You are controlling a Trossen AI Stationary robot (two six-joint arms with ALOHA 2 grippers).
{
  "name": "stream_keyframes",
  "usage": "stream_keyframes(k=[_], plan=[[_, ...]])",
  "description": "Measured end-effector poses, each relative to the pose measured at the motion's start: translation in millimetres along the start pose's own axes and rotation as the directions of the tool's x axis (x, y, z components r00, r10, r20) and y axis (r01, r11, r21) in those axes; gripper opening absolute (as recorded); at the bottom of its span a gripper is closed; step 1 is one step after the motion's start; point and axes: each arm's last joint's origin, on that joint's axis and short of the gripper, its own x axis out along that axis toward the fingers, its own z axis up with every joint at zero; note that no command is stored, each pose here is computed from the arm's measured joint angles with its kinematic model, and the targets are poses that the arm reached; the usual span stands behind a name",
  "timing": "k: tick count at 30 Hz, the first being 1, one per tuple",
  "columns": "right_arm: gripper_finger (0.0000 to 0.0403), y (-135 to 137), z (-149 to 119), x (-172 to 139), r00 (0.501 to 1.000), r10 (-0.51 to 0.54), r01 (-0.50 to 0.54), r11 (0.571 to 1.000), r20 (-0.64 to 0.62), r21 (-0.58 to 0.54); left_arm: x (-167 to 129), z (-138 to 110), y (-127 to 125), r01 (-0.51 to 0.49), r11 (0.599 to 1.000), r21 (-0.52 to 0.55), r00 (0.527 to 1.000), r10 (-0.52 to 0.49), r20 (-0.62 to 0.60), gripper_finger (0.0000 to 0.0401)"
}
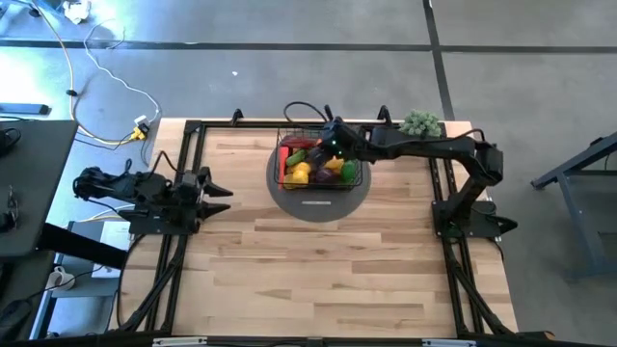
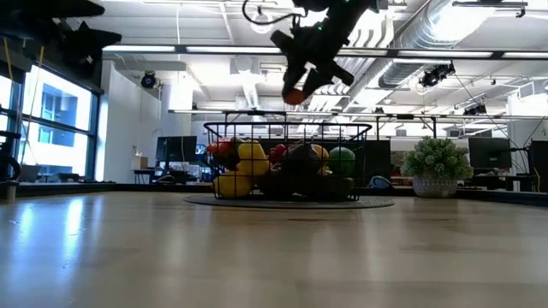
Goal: Build produce basket
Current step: Put the orange into the black wire basket
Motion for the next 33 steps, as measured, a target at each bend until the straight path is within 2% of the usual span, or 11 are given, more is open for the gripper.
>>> stream_keyframes(k=[8,16,21,24,33], plan=[[0.0147,-39.0,9.0,11.7,0.988,-0.036,0.038,0.999,-0.151,0.007,10.7,-17.9,3.7,-0.001,0.999,-0.035,1.000,0.002,0.021,0.0193],[0.0147,-68.6,19.8,20.6,0.979,-0.067,0.074,0.997,-0.191,0.030,20.6,-38.4,7.9,0.008,0.998,-0.055,0.999,-0.005,0.040,0.0193],[0.0147,-79.0,21.0,22.8,0.971,-0.066,0.084,0.994,-0.231,0.069,25.0,-52.8,11.6,-0.002,0.997,-0.074,1.000,0.003,0.013,0.0193],[0.0147,-81.9,16.6,24.6,0.957,-0.087,0.113,0.990,-0.278,0.079,25.8,-53.1,10.9,0.022,0.998,-0.066,0.999,-0.020,0.031,0.0193],[0.0148,-82.2,6.5,42.0,0.928,-0.084,0.120,0.990,-0.364,0.077,26.0,-53.3,10.9,0.021,0.999,0.037,0.999,-0.022,0.031,0.0193]])
